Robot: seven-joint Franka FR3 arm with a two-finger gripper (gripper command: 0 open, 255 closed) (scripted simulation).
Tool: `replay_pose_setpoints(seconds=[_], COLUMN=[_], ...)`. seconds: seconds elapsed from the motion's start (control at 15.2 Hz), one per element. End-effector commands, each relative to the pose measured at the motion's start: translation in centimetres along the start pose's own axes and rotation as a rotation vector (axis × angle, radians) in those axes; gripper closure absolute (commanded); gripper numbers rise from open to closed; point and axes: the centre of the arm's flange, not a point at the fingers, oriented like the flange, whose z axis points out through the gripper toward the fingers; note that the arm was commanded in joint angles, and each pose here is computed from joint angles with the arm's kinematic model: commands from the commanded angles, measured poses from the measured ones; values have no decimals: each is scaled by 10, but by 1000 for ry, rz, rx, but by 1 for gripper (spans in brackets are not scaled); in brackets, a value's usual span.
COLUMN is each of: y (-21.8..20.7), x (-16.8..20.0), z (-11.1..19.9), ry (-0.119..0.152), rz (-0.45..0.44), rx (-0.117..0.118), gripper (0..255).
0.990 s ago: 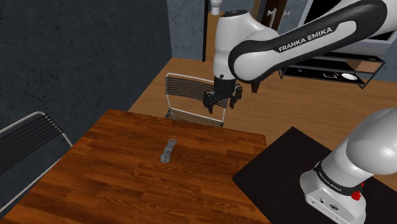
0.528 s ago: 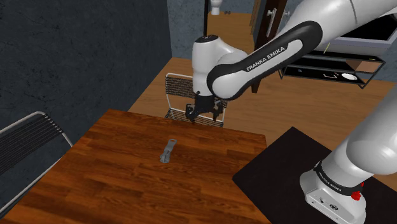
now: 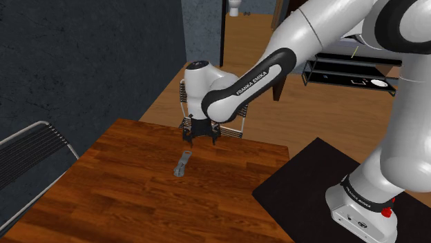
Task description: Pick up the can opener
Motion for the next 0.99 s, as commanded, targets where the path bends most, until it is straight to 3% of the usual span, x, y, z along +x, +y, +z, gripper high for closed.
replay_pose_setpoints(seconds=[0.0,0.46,0.92], y=[-21,-88,-93], x=[6,26,29], z=[21,81,117], ry=[-10,-45,-47], rz=[31,129,136], rx=[2,11,12], gripper=[0,0,0])
